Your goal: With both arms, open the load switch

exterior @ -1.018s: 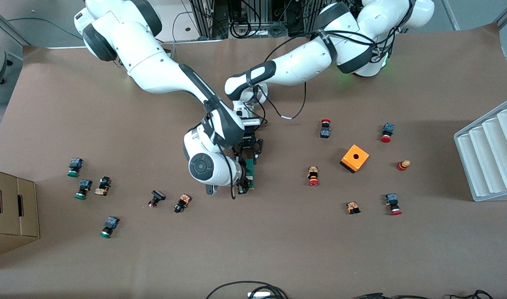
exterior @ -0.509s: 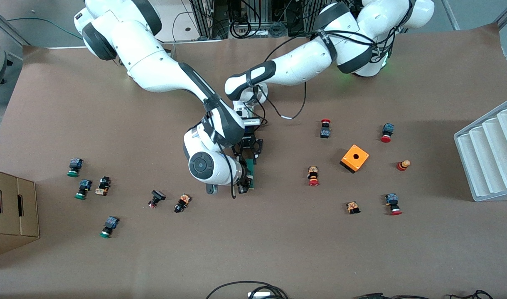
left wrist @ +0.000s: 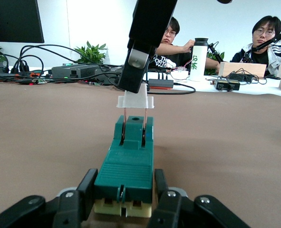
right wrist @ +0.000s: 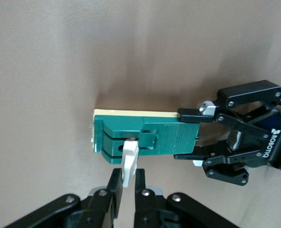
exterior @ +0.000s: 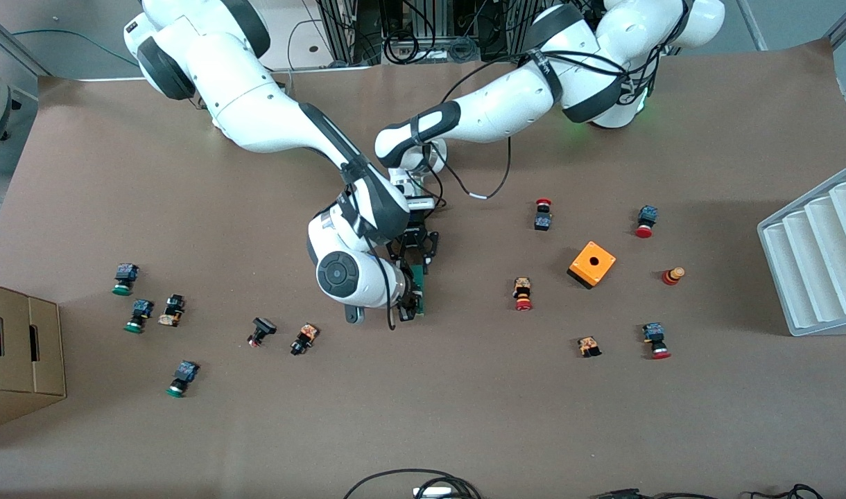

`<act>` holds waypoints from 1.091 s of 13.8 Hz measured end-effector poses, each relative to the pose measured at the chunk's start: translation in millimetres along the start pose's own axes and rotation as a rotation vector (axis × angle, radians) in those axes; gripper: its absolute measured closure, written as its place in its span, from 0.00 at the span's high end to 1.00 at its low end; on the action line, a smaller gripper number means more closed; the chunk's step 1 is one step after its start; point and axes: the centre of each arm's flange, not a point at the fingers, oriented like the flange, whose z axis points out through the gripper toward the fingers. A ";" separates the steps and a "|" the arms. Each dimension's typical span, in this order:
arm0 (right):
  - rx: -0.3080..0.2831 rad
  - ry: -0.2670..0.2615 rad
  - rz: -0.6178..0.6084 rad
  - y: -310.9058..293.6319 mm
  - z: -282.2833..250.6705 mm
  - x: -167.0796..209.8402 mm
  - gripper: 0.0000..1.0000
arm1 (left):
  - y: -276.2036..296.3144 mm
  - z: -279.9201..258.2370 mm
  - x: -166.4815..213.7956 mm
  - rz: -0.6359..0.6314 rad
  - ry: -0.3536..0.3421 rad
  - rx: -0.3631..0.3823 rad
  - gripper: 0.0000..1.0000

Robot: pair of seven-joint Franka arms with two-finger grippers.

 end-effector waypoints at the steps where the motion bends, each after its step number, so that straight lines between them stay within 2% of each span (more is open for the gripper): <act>1: -0.001 0.009 -0.008 3.4 0.0 -1.6 0.17 | 0.0 0.0 0.0 0.000 0.000 0.000 0.55; 11: -0.006 0.033 -0.033 22.8 4.5 1.2 0.18 | 0.0 0.0 0.0 0.000 -0.001 0.000 0.55; 15: 0.010 0.050 -0.053 29.0 8.2 -0.3 0.18 | 0.0 0.0 0.0 0.000 -0.001 0.000 0.55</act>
